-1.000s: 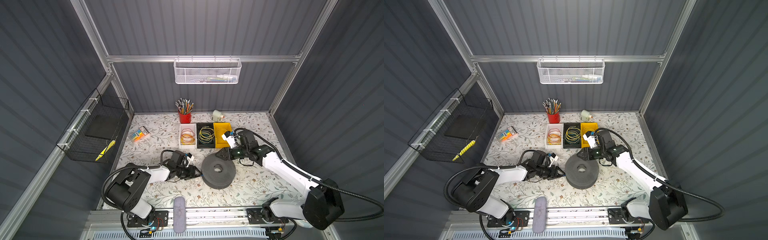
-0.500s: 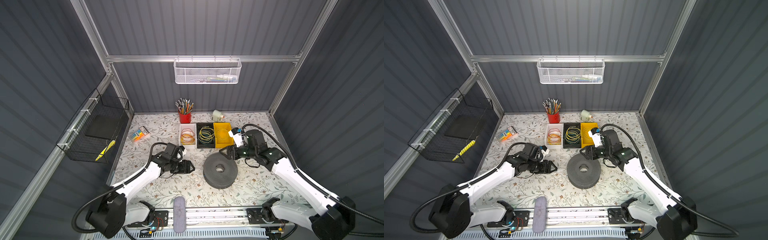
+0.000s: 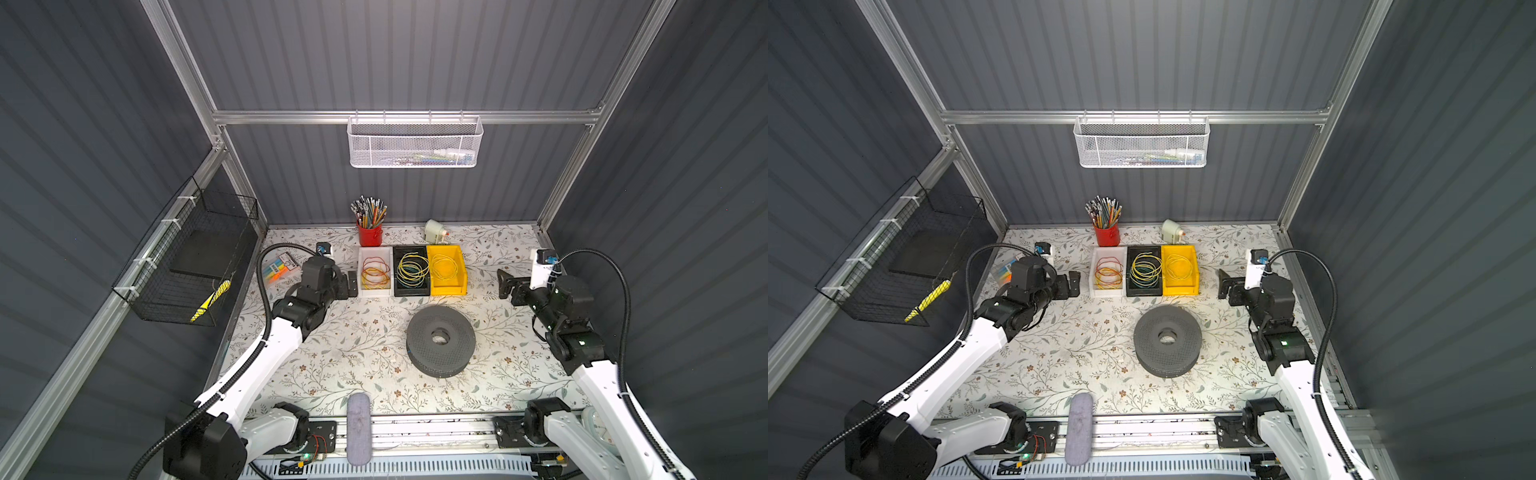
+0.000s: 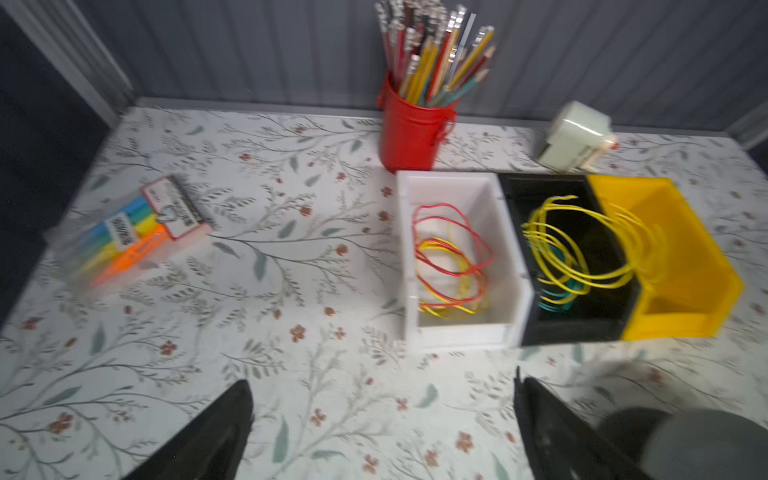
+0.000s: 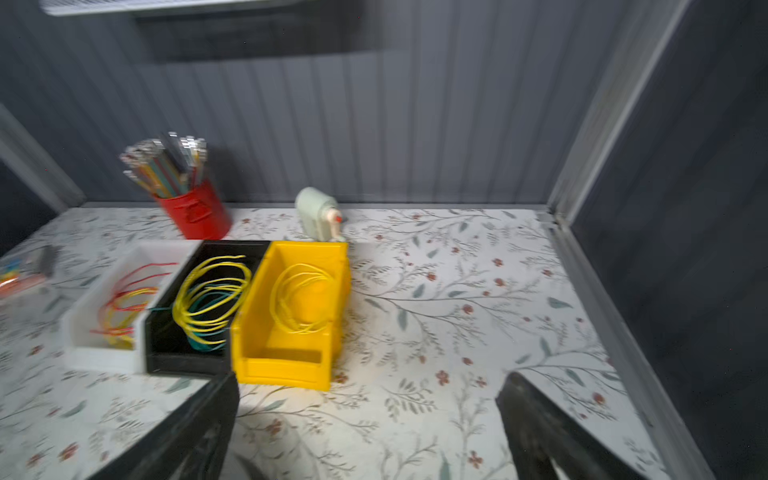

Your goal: Wrap the cables

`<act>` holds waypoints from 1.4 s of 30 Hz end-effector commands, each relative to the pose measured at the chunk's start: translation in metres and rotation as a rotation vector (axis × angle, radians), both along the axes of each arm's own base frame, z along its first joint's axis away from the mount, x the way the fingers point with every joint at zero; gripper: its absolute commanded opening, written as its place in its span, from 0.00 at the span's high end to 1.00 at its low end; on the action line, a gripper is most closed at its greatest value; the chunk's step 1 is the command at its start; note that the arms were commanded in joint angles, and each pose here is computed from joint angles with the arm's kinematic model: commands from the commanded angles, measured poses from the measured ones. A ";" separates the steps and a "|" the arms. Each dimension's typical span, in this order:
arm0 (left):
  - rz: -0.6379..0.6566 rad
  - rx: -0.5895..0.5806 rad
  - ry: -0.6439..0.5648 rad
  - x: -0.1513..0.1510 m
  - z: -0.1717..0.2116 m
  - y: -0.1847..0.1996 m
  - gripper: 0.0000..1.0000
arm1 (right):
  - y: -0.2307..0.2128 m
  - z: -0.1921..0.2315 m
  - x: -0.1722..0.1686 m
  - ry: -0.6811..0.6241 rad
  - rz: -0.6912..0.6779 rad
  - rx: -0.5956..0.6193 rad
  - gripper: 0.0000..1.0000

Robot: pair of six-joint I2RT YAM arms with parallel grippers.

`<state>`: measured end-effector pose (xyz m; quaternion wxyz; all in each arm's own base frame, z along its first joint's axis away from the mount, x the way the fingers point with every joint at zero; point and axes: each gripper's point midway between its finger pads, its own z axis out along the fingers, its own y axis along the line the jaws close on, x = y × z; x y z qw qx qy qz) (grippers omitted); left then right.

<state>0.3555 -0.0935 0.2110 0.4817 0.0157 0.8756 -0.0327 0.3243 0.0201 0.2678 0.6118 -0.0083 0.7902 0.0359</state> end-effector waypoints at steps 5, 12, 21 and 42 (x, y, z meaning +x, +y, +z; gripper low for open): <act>0.243 0.200 -0.105 -0.008 -0.074 0.092 0.00 | -0.054 -0.048 -0.011 -0.130 -0.203 0.051 0.01; 0.201 0.199 -0.150 0.012 -0.114 0.091 0.00 | -0.053 -0.110 0.006 -0.102 -0.175 0.050 0.01; 0.171 0.136 -0.155 0.061 -0.147 0.095 0.00 | -0.040 -0.141 0.054 -0.088 -0.074 0.035 0.01; 0.179 0.132 -0.158 0.060 -0.146 0.097 0.00 | -0.037 -0.150 0.064 0.008 -0.043 0.045 0.01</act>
